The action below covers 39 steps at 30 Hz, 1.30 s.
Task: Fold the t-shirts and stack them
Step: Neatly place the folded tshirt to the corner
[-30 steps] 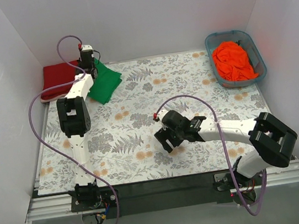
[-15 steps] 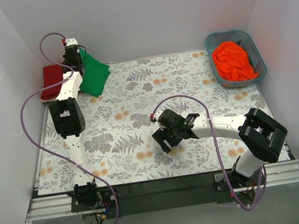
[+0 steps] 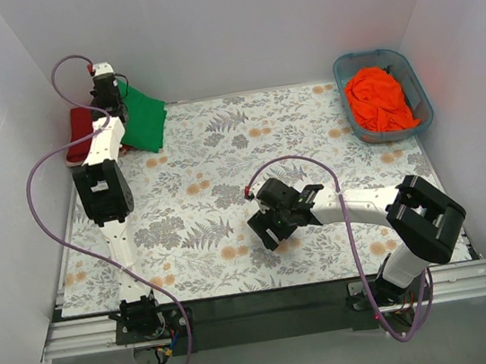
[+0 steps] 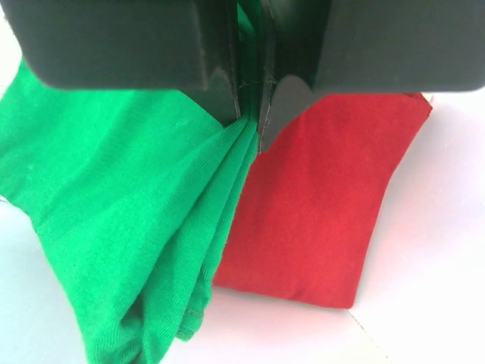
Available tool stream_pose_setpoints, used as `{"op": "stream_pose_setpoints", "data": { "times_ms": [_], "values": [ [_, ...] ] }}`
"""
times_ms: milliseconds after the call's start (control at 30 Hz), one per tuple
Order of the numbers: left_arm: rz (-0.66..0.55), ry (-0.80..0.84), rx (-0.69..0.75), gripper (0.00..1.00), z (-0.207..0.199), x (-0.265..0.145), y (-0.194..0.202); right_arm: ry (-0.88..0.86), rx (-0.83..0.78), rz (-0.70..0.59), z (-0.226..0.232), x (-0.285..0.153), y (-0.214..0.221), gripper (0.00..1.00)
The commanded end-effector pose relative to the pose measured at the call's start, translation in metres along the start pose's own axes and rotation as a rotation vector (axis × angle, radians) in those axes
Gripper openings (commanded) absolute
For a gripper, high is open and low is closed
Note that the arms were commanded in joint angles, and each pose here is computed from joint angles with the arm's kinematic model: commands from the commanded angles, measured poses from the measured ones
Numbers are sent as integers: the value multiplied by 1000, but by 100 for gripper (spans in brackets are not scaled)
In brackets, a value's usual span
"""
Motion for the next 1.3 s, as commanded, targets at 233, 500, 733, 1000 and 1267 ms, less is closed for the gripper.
{"op": "stream_pose_setpoints", "data": {
  "times_ms": [233,500,733,1000,1267],
  "values": [
    [-246,2,-89,0,26,-44,-105,-56,-8,4,4,4,-9,84],
    [-255,-12,-85,0,37,-49,-112,-66,-15,7,4,5,-10,84],
    [-274,-25,-70,0,51,-51,-120,-75,-21,15,5,7,-11,83],
    [-283,-59,-60,0,68,-51,-123,-85,-25,24,5,11,-12,83],
    [-255,-75,-21,0,79,-32,-100,-80,-34,26,5,10,-14,83]
  ]
}}
Point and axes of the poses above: each gripper's point midway between its finger pads, its own x axis out along the fingers, its own z axis along the line the jaws close on, y = z × x, the point moved 9 cm from there along -x, back along the fingers, and after that the axes turned 12 degrees about -x, right-handed, at the moved point
